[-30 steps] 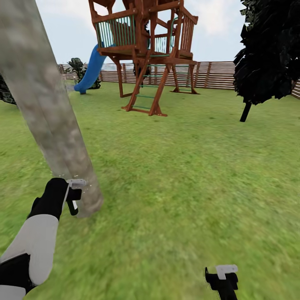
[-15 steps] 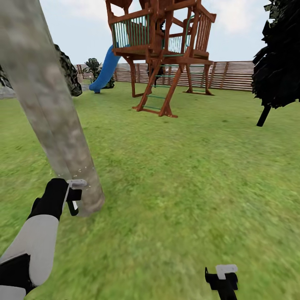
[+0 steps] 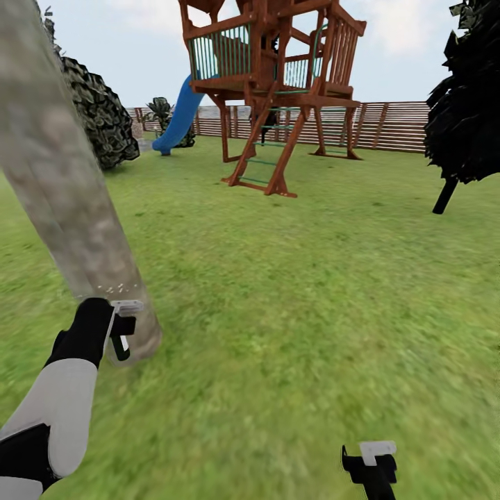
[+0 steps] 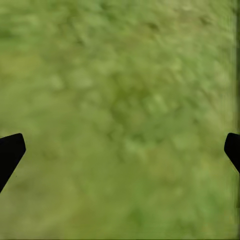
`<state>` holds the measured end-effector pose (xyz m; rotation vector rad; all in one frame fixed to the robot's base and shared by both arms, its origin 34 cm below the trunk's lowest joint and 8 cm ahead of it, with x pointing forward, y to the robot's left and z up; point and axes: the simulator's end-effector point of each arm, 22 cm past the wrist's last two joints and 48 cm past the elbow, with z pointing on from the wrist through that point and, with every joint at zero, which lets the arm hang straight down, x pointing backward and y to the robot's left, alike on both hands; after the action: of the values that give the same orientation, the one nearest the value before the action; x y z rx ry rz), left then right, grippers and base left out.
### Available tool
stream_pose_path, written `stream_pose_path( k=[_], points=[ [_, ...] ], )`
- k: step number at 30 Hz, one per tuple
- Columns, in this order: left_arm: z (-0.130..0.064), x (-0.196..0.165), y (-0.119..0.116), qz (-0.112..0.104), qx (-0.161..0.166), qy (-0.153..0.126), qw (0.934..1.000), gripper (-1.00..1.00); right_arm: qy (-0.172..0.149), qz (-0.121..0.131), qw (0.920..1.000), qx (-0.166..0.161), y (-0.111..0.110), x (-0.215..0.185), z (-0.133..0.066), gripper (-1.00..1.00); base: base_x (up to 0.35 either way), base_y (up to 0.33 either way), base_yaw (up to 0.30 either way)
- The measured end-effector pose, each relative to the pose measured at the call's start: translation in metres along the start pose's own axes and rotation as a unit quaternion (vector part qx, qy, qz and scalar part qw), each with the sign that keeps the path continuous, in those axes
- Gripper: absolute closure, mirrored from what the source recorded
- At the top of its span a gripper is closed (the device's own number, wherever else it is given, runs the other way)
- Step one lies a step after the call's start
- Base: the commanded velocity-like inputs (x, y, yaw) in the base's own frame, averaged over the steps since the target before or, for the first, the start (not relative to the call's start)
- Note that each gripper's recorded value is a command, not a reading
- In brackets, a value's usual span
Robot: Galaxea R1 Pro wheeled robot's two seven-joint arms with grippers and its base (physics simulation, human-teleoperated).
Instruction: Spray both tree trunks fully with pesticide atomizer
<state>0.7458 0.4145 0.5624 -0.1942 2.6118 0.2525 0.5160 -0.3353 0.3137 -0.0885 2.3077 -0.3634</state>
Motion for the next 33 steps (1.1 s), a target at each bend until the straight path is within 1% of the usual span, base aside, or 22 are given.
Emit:
stream_pose_path(
  k=[4, 13, 15, 17, 19, 20, 22, 24, 26, 27, 29, 31, 32, 33],
  points=[
    [0.000, 0.000, 0.000, 0.000, 0.000, 0.000, 1.0000, 1.00, 0.000, 0.000, 1.0000, 0.000, 0.000, 0.000, 0.000, -1.00, 0.117, -0.264, 0.090],
    [0.000, 0.001, -0.008, 0.000, 0.006, 0.001, 1.0000, 1.00, 0.000, 0.000, 1.0000, 0.000, 0.000, 0.000, 0.000, -1.00, 0.116, -0.264, 0.270],
    [0.001, 0.002, -0.006, -0.001, 0.004, 0.001, 1.0000, 1.00, 0.000, 0.000, 1.0000, 0.000, 0.000, 0.000, 0.000, -1.00, 0.115, -0.263, 0.277],
    [0.001, 0.004, 0.006, 0.000, -0.007, 0.002, 1.0000, 1.00, 0.000, 0.000, 1.0000, 0.000, 0.000, 0.000, 0.000, -1.00, 0.115, -0.263, 0.277],
    [0.002, 0.005, 0.010, 0.000, -0.008, 0.002, 1.0000, 1.00, 0.000, 0.000, 1.0000, 0.000, 0.000, 0.000, 0.000, -1.00, 0.113, -0.263, 0.277],
    [0.002, 0.006, 0.008, 0.000, -0.007, 0.002, 1.0000, 1.00, 0.000, 0.000, 1.0000, 0.000, 0.000, 0.000, 0.000, -1.00, 0.113, -0.263, 0.277],
    [0.003, 0.006, -0.004, 0.001, 0.002, 0.003, 1.0000, 1.00, 0.000, 0.000, 1.0000, 0.000, 0.000, 0.000, 0.000, -1.00, 0.120, -0.263, 0.277],
    [0.002, 0.007, -0.028, 0.003, 0.020, 0.004, 0.9998, 1.00, 0.000, 0.000, 1.0000, 0.000, 0.000, 0.000, 0.000, -1.00, 0.135, -0.264, 0.277],
    [0.002, 0.007, -0.034, 0.004, 0.023, 0.004, 0.9997, 1.00, 0.000, 0.000, 1.0000, 0.000, 0.000, 0.000, 0.000, -1.00, 0.142, -0.264, 0.277],
    [0.002, 0.007, -0.028, 0.006, 0.017, 0.004, 0.9998, 1.00, 0.000, 0.000, 1.0000, 0.000, 0.000, 0.000, 0.000, -1.00, 0.154, -0.259, 0.275],
    [0.003, 0.008, 0.006, 0.005, -0.010, 0.005, 0.9999, 1.00, 0.000, 0.000, 1.0000, 0.000, 0.000, 0.000, 0.000, -1.00, 0.168, -0.248, 0.271],
    [0.004, 0.011, 0.042, -0.001, -0.032, 0.008, 0.9994, 1.00, 0.000, 0.000, 1.0000, 0.000, 0.000, 0.000, 0.000, -1.00, 0.189, -0.234, 0.162],
    [0.008, 0.021, 0.047, -0.014, -0.029, 0.015, 0.9994, 1.00, 0.000, 0.000, 1.0000, 0.000, 0.000, 0.000, 0.000, -1.00, 0.195, -0.230, 0.034],
    [0.010, 0.023, 0.041, -0.020, -0.020, 0.016, 0.9995, 1.00, 0.000, 0.000, 1.0000, 0.000, 0.000, 0.000, 0.000, -1.00, 0.201, -0.226, 0.014]
  ],
)
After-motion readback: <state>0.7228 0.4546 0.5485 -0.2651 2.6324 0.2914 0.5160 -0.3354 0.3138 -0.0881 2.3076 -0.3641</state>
